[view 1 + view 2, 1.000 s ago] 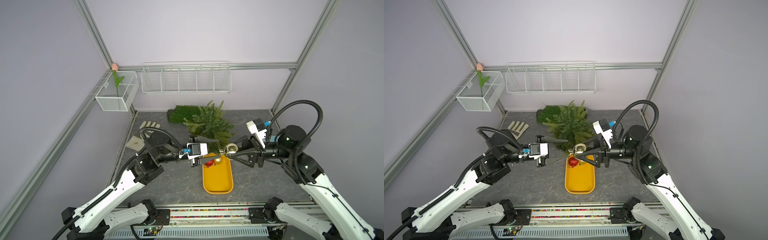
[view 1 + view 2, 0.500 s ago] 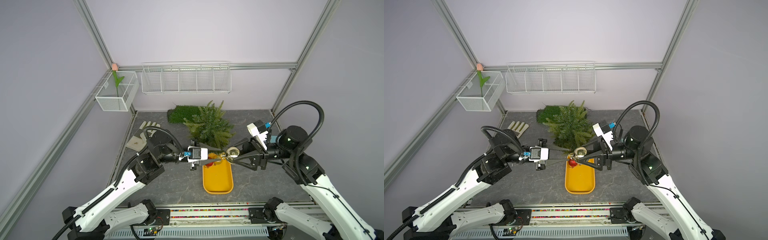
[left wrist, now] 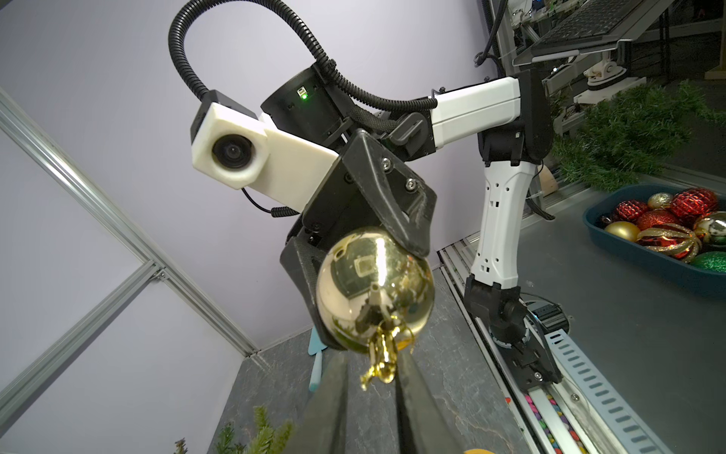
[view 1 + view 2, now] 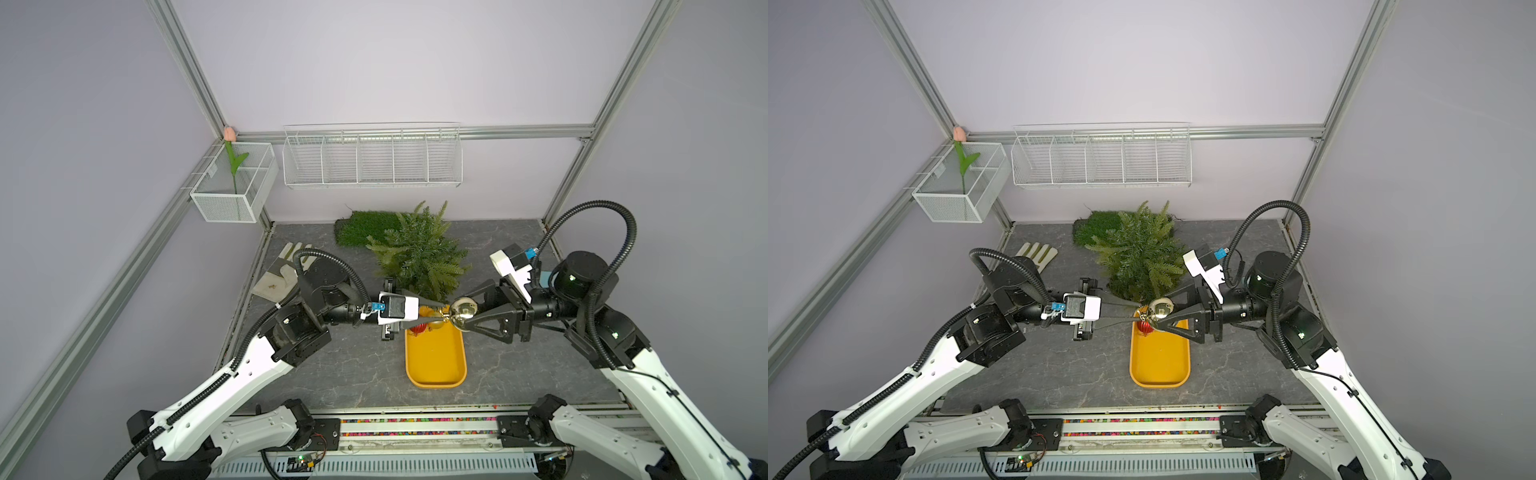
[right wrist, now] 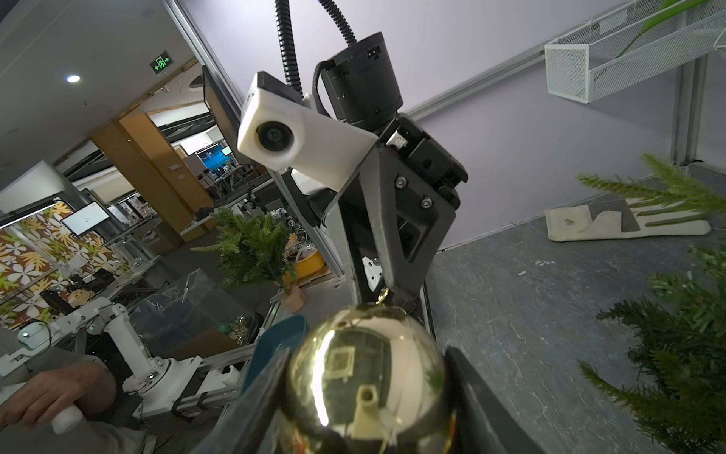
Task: Decorate the small christmas tree with ornaments
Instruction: Hang an ornament on the christmas tree.
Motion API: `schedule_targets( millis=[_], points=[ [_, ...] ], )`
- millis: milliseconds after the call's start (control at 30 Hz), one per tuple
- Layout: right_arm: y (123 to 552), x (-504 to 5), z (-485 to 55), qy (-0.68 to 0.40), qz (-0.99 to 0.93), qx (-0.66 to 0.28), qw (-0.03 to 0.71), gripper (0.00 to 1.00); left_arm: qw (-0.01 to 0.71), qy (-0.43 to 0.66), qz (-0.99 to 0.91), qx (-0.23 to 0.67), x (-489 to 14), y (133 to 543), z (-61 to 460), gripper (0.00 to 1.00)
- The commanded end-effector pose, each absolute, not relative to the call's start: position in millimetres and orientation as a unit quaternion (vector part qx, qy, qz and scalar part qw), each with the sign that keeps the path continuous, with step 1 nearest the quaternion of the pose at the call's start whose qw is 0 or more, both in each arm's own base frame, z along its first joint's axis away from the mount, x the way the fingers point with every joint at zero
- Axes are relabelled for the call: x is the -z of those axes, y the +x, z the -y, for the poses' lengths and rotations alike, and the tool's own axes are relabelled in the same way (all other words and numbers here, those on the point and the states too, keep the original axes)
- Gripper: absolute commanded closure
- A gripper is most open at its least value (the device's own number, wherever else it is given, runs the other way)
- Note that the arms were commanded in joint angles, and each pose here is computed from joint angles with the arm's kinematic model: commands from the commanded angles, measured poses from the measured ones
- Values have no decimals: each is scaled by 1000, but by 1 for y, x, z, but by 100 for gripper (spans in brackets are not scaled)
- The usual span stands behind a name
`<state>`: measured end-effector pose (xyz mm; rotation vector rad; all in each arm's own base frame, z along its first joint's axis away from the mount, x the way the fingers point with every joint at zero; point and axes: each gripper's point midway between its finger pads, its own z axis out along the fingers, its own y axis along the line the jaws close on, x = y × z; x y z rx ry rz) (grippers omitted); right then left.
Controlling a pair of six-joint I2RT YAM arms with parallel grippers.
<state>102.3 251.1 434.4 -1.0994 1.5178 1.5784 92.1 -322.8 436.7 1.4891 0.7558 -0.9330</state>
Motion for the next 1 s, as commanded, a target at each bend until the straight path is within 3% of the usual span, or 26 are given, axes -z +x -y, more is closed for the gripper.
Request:
schedule_targets(
  millis=[0,333,967],
  points=[
    [98,-441,-247,-434,-573,-600,351,43,576,644,-306,400,-445,85,321,82],
    [100,-440,-245,-433,-583,-583,365,46,574,647,-307,398,-444,86,321,100],
    [163,-430,-213,-317,-653,-521,449,49,649,568,-400,308,-448,141,319,100]
  ],
)
